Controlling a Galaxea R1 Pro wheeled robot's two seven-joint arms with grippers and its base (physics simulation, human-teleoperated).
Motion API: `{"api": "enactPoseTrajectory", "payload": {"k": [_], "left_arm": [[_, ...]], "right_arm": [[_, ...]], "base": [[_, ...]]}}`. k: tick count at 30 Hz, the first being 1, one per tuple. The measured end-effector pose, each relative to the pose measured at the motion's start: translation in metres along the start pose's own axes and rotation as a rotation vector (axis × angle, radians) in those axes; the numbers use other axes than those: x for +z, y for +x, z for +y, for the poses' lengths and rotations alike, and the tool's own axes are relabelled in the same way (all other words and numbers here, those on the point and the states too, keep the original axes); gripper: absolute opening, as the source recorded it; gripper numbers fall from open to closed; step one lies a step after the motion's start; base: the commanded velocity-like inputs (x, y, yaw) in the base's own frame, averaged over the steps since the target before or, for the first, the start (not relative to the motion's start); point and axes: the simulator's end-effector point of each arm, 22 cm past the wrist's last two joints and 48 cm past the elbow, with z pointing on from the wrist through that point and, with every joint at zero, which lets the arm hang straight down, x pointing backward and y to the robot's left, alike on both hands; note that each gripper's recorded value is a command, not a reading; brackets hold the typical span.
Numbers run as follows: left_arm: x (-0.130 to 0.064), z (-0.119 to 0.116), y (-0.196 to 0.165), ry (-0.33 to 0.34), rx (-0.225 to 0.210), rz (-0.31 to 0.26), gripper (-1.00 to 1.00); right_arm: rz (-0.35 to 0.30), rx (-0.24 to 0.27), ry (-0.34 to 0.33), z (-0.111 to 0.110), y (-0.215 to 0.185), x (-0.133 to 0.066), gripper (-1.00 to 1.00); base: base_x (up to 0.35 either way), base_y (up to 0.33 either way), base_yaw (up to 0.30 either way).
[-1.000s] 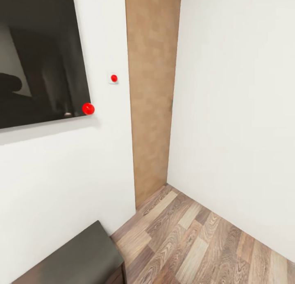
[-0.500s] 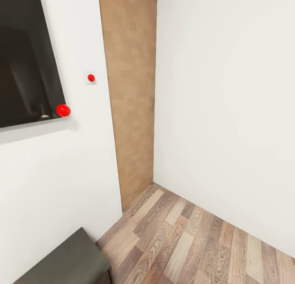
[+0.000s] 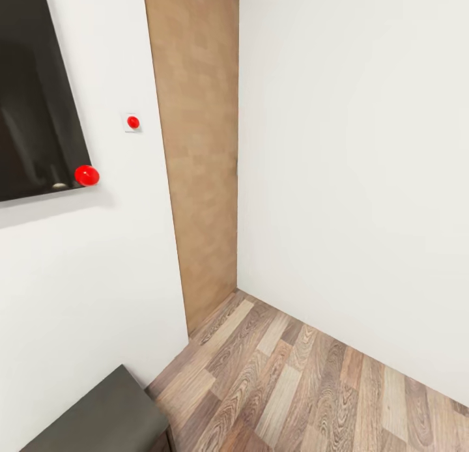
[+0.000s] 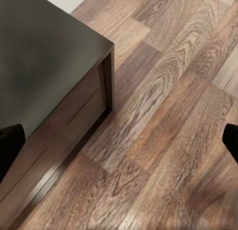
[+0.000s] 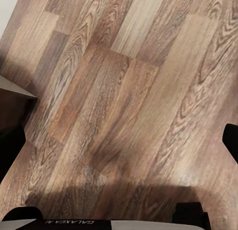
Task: In the bedroom, move the book from the bed onto either nightstand, and place the two sandals side by side next to the bed.
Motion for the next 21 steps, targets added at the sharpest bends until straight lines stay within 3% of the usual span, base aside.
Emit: {"api": "enactPoseTrajectory", "payload": {"k": [21], "left_arm": [[0.0,0.0,0.013,-0.001,0.0,0.031,1.0]], "right_arm": [[0.028,0.008,0.01,-0.004,0.011,0.0,1.0]], "base": [[0.0,0.0,0.0]]}}
